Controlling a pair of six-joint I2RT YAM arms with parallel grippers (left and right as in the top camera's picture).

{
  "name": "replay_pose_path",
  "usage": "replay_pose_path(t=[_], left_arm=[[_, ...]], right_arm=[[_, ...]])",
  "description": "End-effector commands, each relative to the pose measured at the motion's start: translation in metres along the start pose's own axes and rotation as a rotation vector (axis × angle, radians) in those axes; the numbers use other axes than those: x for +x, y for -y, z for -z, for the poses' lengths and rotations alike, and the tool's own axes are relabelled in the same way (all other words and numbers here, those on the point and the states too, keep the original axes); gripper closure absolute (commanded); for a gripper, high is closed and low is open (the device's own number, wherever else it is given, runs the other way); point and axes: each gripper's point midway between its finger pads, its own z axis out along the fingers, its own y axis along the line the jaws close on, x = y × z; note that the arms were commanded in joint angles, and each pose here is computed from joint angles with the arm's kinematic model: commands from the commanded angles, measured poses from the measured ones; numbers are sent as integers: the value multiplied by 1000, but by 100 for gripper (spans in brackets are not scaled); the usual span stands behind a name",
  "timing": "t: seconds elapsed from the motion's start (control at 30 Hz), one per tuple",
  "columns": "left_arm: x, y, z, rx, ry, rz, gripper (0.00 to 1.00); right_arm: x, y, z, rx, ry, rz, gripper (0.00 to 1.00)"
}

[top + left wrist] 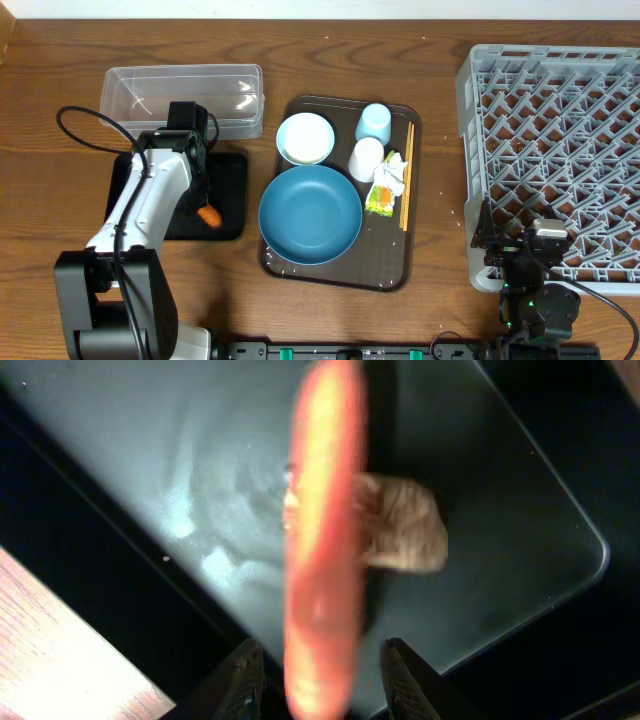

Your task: Sort waste into correct bins and load items into the dishwasher rack

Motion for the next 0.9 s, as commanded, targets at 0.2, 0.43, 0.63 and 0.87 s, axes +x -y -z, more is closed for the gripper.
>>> replay_pose_path(t=[0.2,0.43,0.63,0.87], left_arm=[[2,-5,-1,-19,-7,-25,60],[6,6,35,126,8,-82,60],[22,44,111,470,117,-283,56],[79,99,191,758,332,-703,18]], right_arm=[[0,1,0,6,0,10,1],[0,1,0,5,0,10,1],[0,1,0,6,0,10,1],[0,1,0,5,0,10,1]])
